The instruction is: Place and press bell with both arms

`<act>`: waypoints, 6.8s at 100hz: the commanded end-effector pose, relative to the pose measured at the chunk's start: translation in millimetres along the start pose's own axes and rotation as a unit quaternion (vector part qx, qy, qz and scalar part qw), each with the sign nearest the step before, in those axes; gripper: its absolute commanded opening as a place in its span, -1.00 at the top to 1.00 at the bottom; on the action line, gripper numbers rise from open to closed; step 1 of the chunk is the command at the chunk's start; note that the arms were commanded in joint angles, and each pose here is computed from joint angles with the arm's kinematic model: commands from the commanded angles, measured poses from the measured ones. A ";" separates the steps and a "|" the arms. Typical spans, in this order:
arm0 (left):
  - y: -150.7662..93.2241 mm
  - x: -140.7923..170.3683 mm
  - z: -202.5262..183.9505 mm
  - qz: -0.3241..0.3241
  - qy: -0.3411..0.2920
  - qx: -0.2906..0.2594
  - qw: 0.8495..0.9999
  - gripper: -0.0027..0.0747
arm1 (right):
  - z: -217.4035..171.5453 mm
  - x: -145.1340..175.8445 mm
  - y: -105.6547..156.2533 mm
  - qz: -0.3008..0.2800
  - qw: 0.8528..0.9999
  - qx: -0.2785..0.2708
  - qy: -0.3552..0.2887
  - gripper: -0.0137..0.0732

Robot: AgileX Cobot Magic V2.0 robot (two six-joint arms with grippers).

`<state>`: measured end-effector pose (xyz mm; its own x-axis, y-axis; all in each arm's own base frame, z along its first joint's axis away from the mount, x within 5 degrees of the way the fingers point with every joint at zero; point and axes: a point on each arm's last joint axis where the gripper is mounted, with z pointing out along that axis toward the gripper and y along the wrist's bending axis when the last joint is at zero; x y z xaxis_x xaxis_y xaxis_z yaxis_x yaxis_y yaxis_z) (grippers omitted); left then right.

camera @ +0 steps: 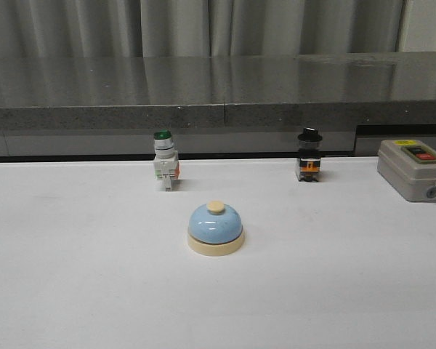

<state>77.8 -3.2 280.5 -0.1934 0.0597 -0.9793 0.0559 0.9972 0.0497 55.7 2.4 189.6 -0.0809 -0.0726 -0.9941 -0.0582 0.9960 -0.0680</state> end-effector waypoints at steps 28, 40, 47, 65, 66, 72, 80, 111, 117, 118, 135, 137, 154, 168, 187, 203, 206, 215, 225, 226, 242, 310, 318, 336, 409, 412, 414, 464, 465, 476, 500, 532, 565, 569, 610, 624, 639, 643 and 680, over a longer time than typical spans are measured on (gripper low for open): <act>2.5 55.0 -10.2 -0.006 -0.122 -0.053 0.991 0.98 | -2.2 -12.5 -0.2 -0.003 0.999 0.000 -0.048 0.82; 1.2 72.5 -11.2 -0.007 -0.139 -0.055 0.989 0.98 | -2.2 -12.5 -0.2 -0.003 0.999 0.000 -0.048 0.82; 0.8 77.7 -8.3 -0.006 -0.139 -0.053 0.989 0.98 | -2.2 -12.5 -0.2 -0.003 0.999 0.000 -0.048 0.82; 0.5 82.2 -6.7 -0.003 -0.138 -0.053 0.989 0.98 | -2.1 -12.5 -0.2 -0.003 0.999 0.000 -0.048 0.82; 0.5 82.2 -6.7 -0.003 -0.138 -0.053 0.989 0.98 | -2.1 -12.5 -0.2 -0.003 0.999 0.000 -0.048 0.82; 0.5 82.2 -6.7 -0.003 -0.138 -0.053 0.989 0.98 | -2.1 -12.5 -0.2 -0.003 0.999 0.000 -0.048 0.82; 0.5 82.2 -6.7 -0.006 -0.138 -0.053 0.989 0.98 | -2.1 -12.5 -0.2 -0.003 0.999 0.000 -0.048 0.82; 0.5 82.2 -6.7 -0.006 -0.138 -0.053 0.989 0.98 | -2.1 -12.5 -0.2 -0.003 0.999 0.000 -0.048 0.82; 0.5 82.2 -6.7 -0.006 -0.138 -0.053 0.989 0.98 | -2.1 -12.5 -0.2 -0.003 0.999 0.000 -0.048 0.82; 0.5 82.2 -6.7 -0.006 -0.138 -0.053 0.989 0.98 | -2.1 -12.5 -0.2 -0.003 0.999 0.000 -0.048 0.82; 0.5 82.2 -6.7 -0.006 -0.138 -0.053 0.989 0.98 | -2.1 -12.5 -0.2 -0.003 0.999 0.000 -0.048 0.82; 0.5 82.2 -6.7 -0.006 -0.138 -0.053 0.989 0.98 | -2.1 -12.5 -0.2 -0.003 0.999 0.000 -0.048 0.82; 0.5 82.2 -6.7 -0.006 -0.138 -0.053 0.989 0.98 | -2.1 -12.5 -0.2 -0.003 0.999 0.000 -0.048 0.82; 0.5 82.2 -6.7 -0.006 -0.138 -0.053 0.989 0.98 | -2.1 -12.6 -0.2 -0.003 0.999 0.000 -0.049 0.82; 0.5 82.2 -6.7 -0.006 -0.138 -0.053 0.989 0.98 | -3.8 -23.4 0.0 -0.003 0.994 -0.002 -0.108 0.82; 0.5 82.2 -6.7 -0.006 -0.138 -0.053 0.989 0.98 | -9.7 -44.5 -0.7 -0.003 0.984 -0.001 -0.178 0.82; 0.5 82.2 -6.7 -0.006 -0.138 -0.053 0.989 0.98 | -10.6 -49.0 -1.1 0.000 0.984 -0.001 -0.178 0.82; 0.5 82.2 -6.7 -0.006 -0.138 -0.053 0.989 0.98 | -11.3 -66.9 -2.9 0.016 0.986 -0.002 -0.163 0.82; 0.5 82.2 -6.7 -0.006 -0.138 -0.053 0.989 0.98 | -7.3 -91.1 -5.2 0.018 0.994 0.000 -0.109 0.82; 0.5 82.2 -6.7 -0.006 -0.138 -0.053 0.989 0.98 | -7.9 -95.4 -5.7 0.018 0.995 0.000 -0.103 0.82; 0.5 82.2 -6.7 -0.006 -0.138 -0.053 0.989 0.98 | 9.1 -142.3 -9.1 0.036 0.998 -0.003 0.042 0.82; 0.5 82.2 -6.7 -0.006 -0.138 -0.053 0.989 0.98 | 138.5 -164.6 9.7 0.072 0.947 -0.065 0.305 0.82; 0.5 82.2 -6.7 -0.006 -0.138 -0.053 0.989 0.98 | 151.1 -157.2 23.0 0.064 0.942 -0.093 0.316 0.82; 0.5 82.2 -6.7 -0.006 -0.138 -0.053 0.989 0.98 | 180.6 -142.3 58.8 0.038 0.930 -0.144 0.335 0.82; 0.5 82.2 -6.7 -0.006 -0.138 -0.053 0.989 0.98 | 282.0 -91.4 199.7 -0.044 0.868 -0.256 0.423 0.82; 0.5 82.2 -6.7 -0.006 -0.138 -0.053 0.989 0.98 | 283.2 -91.2 201.8 -0.044 0.868 -0.257 0.423 0.82; 0.5 82.2 -6.7 -0.006 -0.138 -0.053 0.989 0.98 | 283.7 -91.0 203.8 -0.045 0.867 -0.259 0.423 0.82; 0.5 82.2 -6.7 -0.006 -0.138 -0.053 0.989 0.98 | 291.8 -62.7 221.0 -0.062 0.845 -0.263 0.460 0.82; 0.5 82.2 -6.7 -0.006 -0.138 -0.053 0.989 0.98 | 291.8 -62.7 221.0 -0.062 0.845 -0.263 0.460 0.82; 0.5 82.2 -6.7 -0.006 -0.138 -0.053 0.989 0.98 | 291.0 -70.4 220.2 -0.058 0.852 -0.265 0.448 0.82; 0.5 82.2 -6.7 -0.006 -0.138 -0.053 0.989 0.98 | 279.8 -118.6 203.5 -0.065 0.882 -0.264 0.384 0.82; 0.5 82.2 -6.7 -0.006 -0.138 -0.053 0.989 0.98 | 245.5 -185.5 117.4 -0.019 0.940 -0.199 0.276 0.82; 0.5 82.2 -6.7 -0.006 -0.138 -0.053 0.989 0.98 | 170.5 -183.5 23.2 0.027 0.971 -0.084 0.223 0.82; 0.5 82.2 -6.7 -0.006 -0.138 -0.053 0.989 0.98 | 161.9 -178.1 16.1 0.030 0.972 -0.071 0.223 0.82; 0.5 82.2 -6.7 -0.006 -0.138 -0.053 0.989 0.98 | 56.4 -148.8 -4.1 0.041 0.990 -0.029 0.131 0.82; 0.5 82.2 -6.7 -0.006 -0.138 -0.053 0.989 0.98 | 24.5 -141.7 -4.3 0.042 0.995 -0.028 0.088 0.82; 0.5 82.2 -6.7 -0.006 -0.138 -0.053 0.989 0.98 | 0.4 -140.9 -4.6 0.041 0.997 -0.029 0.061 0.82; 0.5 82.2 -6.7 -0.006 -0.138 -0.053 0.989 0.98 | -3.2 -141.4 -4.8 0.041 0.997 -0.029 0.054 0.82; 0.5 82.2 -6.7 -0.006 -0.138 -0.053 0.989 0.98 | -4.6 -142.2 -4.9 0.041 0.998 -0.029 0.048 0.82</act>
<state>56.1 3.4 205.7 0.0067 0.0544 -0.9985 -0.0540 0.9971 0.0540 61.0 8.4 318.3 -0.2687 -0.0009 -0.9632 -0.1123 0.9932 0.0304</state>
